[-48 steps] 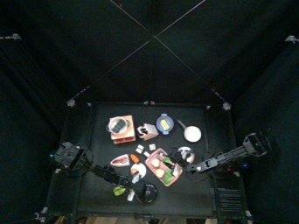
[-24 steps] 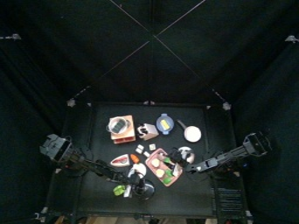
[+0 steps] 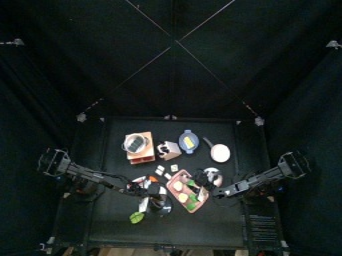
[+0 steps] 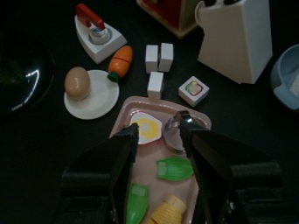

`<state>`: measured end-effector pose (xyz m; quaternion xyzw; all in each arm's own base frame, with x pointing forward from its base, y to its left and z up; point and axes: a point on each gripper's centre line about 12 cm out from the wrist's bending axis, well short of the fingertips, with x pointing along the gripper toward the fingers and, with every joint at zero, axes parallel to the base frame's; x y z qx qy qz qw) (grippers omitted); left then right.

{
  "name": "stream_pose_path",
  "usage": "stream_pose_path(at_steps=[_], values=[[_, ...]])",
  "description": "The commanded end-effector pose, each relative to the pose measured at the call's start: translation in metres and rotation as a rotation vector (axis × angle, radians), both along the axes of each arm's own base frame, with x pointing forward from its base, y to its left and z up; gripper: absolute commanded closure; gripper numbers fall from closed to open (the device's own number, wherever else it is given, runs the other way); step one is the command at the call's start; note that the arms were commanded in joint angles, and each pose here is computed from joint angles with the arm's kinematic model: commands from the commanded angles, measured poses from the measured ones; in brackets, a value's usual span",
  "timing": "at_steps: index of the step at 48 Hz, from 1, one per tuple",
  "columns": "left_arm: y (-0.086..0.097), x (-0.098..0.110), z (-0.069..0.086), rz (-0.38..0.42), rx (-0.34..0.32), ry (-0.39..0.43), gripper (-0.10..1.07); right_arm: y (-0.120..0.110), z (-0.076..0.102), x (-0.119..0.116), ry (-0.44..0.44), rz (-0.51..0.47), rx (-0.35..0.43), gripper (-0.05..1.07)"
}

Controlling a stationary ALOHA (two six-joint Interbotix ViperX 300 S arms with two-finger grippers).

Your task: Place pot lid on pot

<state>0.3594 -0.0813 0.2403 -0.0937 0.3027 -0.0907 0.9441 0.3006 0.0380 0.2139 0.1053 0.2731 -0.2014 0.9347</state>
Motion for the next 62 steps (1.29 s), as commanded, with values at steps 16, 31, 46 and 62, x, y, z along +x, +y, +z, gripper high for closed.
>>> stream_pose_path(at_steps=[16, 31, 46, 62], values=[[0.046, -0.020, 0.065, 0.017, 0.173, -0.128, 0.36, 0.000, 0.004, 0.003, -0.013, -0.006, 0.009, 0.23], [0.119, -0.043, 0.073, 0.232, 0.206, -0.132, 0.36, 0.000, 0.004, 0.004, -0.011, -0.006, 0.008, 0.23], [0.176, -0.107, 0.073, 0.468, 0.266, -0.174, 0.36, -0.003, 0.003, 0.004, -0.008, -0.017, 0.007, 0.23], [0.194, -0.131, 0.054, 0.573, 0.291, -0.189, 0.36, -0.012, 0.000, 0.011, -0.007, -0.009, 0.030, 0.23]])
